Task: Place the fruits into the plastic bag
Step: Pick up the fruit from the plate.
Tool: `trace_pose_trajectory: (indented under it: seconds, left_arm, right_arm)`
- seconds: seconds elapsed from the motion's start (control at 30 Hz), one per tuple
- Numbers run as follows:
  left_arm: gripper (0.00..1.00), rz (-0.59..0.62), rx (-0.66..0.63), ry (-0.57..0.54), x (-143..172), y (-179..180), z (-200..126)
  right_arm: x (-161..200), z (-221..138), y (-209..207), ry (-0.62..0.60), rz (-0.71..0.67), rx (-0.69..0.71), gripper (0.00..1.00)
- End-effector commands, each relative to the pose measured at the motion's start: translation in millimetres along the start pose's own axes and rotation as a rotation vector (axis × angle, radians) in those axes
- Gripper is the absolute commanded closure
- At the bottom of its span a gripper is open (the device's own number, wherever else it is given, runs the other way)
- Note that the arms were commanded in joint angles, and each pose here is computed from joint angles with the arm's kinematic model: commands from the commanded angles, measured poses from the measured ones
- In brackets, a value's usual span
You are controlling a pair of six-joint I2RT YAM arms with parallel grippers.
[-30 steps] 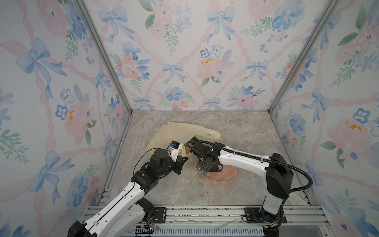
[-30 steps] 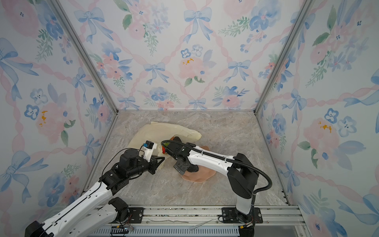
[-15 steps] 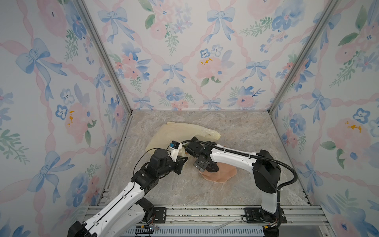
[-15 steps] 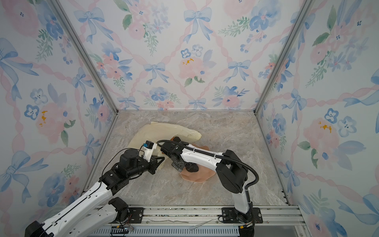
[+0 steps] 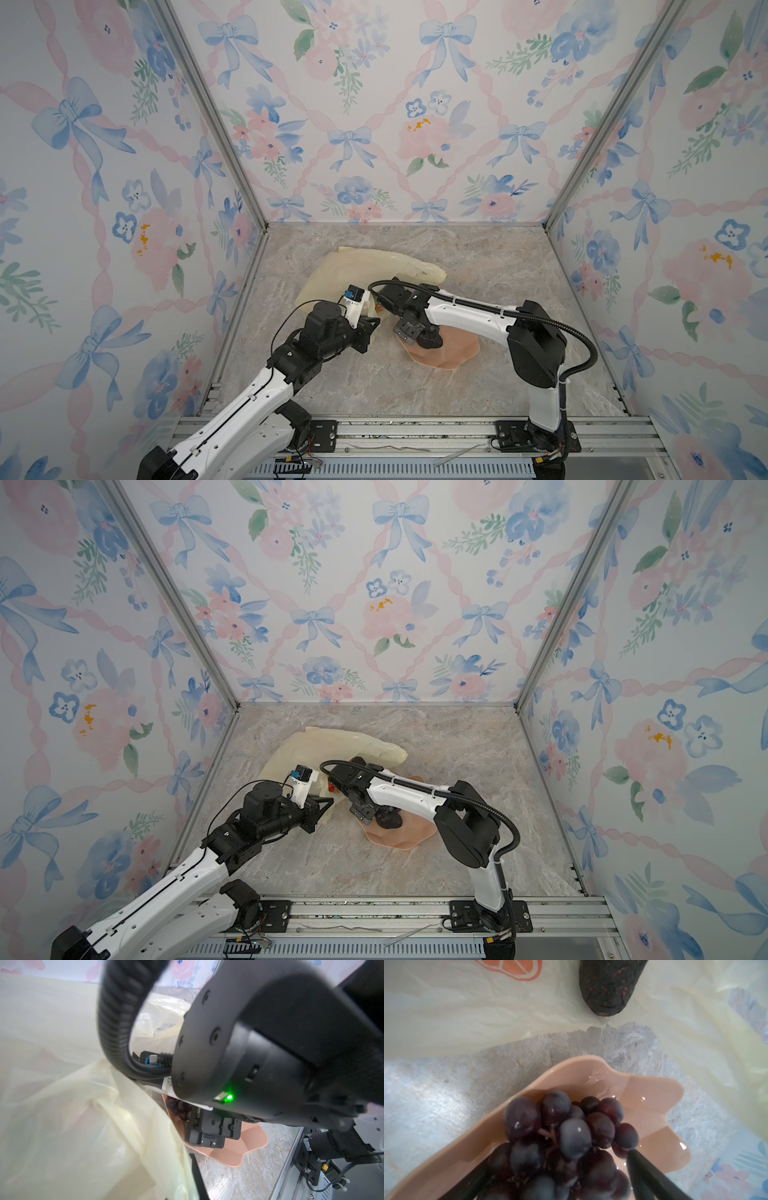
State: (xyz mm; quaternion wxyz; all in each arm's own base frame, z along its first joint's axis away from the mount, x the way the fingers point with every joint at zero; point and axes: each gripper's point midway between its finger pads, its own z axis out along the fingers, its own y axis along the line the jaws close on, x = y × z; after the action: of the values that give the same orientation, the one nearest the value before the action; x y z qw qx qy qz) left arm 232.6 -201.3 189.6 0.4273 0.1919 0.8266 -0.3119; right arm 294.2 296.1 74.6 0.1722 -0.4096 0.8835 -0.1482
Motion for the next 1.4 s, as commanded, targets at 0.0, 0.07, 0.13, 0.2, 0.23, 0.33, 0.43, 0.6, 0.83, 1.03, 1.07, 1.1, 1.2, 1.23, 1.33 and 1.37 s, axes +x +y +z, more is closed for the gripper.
trace_pose_trajectory:
  seconds: [0.0, 0.07, 0.13, 0.2, 0.23, 0.33, 0.43, 0.6, 0.83, 1.03, 1.07, 1.1, 1.2, 1.23, 1.33, 1.37]
  left_arm:
    - [1.00, 0.023, -0.001, 0.006, 0, -2, -1]
    - [1.00, 0.024, 0.000, 0.007, 0, -2, -1]
    - [1.00, 0.023, -0.001, 0.006, 0, -2, -1]
    - [1.00, 0.023, 0.000, 0.007, 0, -2, -1]
    - [1.00, 0.023, -0.001, 0.007, 0, -2, -1]
    - [1.00, 0.023, -0.001, 0.007, 0, -2, -1]
    - [1.00, 0.022, 0.000, 0.007, 0, -2, -1]
    - [1.00, 0.022, -0.002, 0.008, 0, -2, 0]
    - [1.00, 0.022, 0.000, 0.011, 1, -2, 0]
    - [1.00, 0.021, -0.001, 0.015, 1, -2, 1]
    - [1.00, 0.021, 0.001, 0.015, 2, -2, 1]
    - [1.00, 0.021, 0.001, 0.018, 2, -2, 1]
    - [1.00, 0.021, 0.001, 0.018, 2, -2, 1]
    - [1.00, 0.021, 0.001, 0.017, 2, -2, 1]
    - [1.00, 0.021, 0.001, 0.017, 2, -2, 1]
    - [1.00, 0.022, 0.001, 0.018, 2, -2, 1]
  right_arm:
    - [-6, 8, -3, 0.004, -0.005, 0.009, 0.10]
    - [-7, 9, -3, 0.004, -0.003, 0.003, 0.13]
    - [-8, 10, -3, 0.002, 0.006, -0.006, 0.17]
    - [-8, 10, -3, -0.001, 0.018, -0.015, 0.24]
    - [-8, 9, -3, -0.006, 0.022, -0.020, 0.28]
    - [-8, 8, -4, -0.014, 0.037, -0.030, 0.35]
    - [-6, 6, -6, -0.023, 0.058, -0.042, 0.40]
    - [-5, 4, -9, -0.048, 0.110, -0.074, 0.47]
    - [-4, -7, -20, -0.126, 0.234, -0.147, 0.56]
    - [1, -14, -32, -0.182, 0.356, -0.226, 0.63]
    - [2, -15, -33, -0.191, 0.374, -0.238, 0.64]
    - [3, -15, -35, -0.199, 0.390, -0.246, 0.66]
    - [6, -18, -42, -0.222, 0.440, -0.278, 0.67]
    - [8, -19, -44, -0.228, 0.458, -0.288, 0.67]
    - [10, -25, -51, -0.255, 0.501, -0.316, 0.67]
    - [10, -27, -53, -0.266, 0.511, -0.321, 0.68]
